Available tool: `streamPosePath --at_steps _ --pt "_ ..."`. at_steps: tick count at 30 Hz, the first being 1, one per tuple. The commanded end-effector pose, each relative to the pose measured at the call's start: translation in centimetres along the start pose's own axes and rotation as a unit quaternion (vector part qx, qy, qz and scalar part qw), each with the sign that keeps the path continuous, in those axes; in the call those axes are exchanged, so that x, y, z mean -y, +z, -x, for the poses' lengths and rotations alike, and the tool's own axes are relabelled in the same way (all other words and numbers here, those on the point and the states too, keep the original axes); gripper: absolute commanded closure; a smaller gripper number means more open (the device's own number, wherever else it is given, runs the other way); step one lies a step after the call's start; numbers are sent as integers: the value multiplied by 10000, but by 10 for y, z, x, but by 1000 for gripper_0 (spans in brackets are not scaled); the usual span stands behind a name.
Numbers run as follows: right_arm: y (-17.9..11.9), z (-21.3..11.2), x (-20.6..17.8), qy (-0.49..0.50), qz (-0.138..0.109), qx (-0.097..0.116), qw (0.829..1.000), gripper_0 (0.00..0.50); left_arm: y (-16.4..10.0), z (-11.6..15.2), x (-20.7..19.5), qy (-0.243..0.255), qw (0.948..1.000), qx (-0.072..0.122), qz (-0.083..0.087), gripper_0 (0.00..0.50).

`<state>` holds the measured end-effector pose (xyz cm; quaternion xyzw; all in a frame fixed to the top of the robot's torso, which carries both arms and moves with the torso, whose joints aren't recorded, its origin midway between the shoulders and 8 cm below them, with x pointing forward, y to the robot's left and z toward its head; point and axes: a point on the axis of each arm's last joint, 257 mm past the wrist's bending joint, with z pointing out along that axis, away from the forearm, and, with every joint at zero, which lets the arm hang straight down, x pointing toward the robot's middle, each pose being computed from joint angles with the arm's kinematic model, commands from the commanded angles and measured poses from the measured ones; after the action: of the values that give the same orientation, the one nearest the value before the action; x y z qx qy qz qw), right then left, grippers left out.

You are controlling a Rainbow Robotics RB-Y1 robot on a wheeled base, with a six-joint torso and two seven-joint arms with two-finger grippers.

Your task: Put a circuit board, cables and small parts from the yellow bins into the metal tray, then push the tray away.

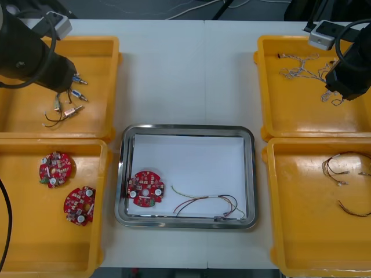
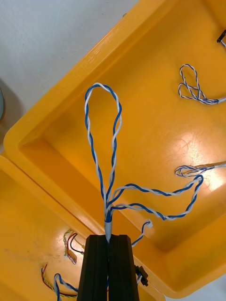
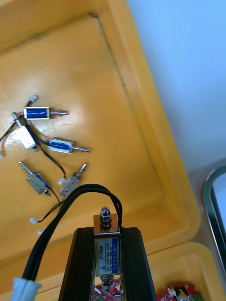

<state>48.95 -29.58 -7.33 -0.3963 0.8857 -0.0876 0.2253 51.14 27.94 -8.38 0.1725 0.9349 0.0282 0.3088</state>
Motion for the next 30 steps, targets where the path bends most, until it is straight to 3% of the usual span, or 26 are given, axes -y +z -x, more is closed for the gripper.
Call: streamPosePath --at_steps 1,5,26,30 --pt "-17 -4 15 12 -221 97 9997 500 -4 -12 22 -776 9970 -25 -62 500" --pt "-17 -4 15 12 -221 97 9997 500 2 -21 46 -1009 9947 -126 -126 500" --pt "-17 -4 15 12 -221 97 9997 500 -1 -49 125 -1742 9832 -257 -476 500" --pt "-17 -4 15 12 -221 97 9997 500 2 -54 135 -1785 9826 -301 -427 500"
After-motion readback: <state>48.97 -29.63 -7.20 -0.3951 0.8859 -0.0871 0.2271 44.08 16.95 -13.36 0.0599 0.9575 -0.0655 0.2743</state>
